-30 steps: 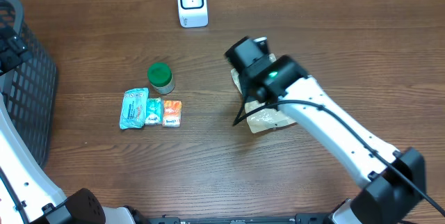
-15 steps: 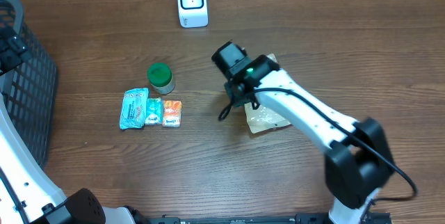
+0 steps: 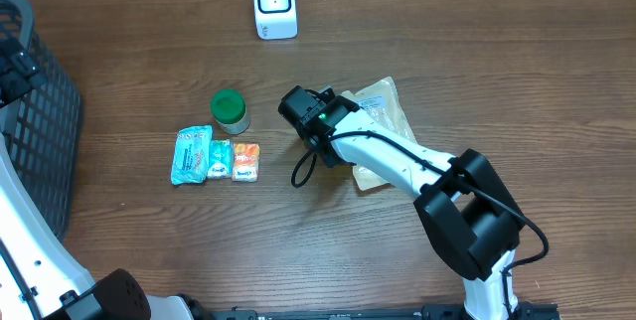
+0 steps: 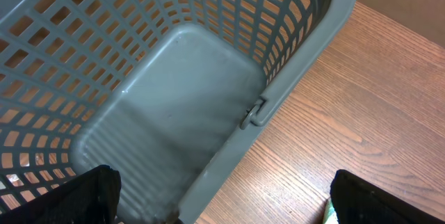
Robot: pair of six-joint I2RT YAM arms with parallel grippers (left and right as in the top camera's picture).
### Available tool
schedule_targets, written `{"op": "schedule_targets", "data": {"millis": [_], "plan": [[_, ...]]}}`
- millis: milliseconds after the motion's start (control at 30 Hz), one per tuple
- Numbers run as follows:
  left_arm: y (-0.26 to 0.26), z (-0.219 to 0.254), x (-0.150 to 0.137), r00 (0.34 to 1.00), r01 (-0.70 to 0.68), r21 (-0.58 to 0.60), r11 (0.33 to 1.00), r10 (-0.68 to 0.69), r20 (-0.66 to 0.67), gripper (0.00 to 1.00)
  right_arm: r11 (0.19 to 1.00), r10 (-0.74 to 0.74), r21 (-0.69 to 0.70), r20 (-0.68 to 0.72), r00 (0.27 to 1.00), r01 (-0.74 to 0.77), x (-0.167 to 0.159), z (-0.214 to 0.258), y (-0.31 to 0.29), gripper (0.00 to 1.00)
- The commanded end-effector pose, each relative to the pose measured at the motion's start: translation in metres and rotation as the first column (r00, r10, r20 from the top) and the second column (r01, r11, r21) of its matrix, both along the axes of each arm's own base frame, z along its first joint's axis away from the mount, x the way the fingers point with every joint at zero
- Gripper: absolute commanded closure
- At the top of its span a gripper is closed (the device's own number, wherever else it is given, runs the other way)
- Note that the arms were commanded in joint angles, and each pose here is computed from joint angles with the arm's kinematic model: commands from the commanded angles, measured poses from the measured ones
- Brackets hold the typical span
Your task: Scan the item barcode
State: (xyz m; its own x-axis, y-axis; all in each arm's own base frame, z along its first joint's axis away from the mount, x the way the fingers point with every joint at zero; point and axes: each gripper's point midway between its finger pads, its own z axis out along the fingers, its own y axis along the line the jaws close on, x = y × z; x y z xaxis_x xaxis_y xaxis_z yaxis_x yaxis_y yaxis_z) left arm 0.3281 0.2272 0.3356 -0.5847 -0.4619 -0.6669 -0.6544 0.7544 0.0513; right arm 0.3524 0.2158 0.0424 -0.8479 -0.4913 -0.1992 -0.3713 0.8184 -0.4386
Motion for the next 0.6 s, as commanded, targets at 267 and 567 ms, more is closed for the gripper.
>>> {"op": "schedule_targets", "data": {"millis": [267, 567], "plan": [[0.001, 0.013, -0.005, 1.000, 0.001, 0.033, 0.999, -0.002, 0.020, 0.01, 0.996, -0.017, -0.091, 0.060, 0.998, 0.022, 0.010, -0.013, -0.013, 0.32], [0.001, 0.013, -0.005, 1.000, 0.001, 0.033, 0.999, -0.002, 0.020, 0.01, 0.987, -0.077, -0.143, 0.026, 0.997, 0.080, 0.014, -0.040, -0.035, 0.42]]}}
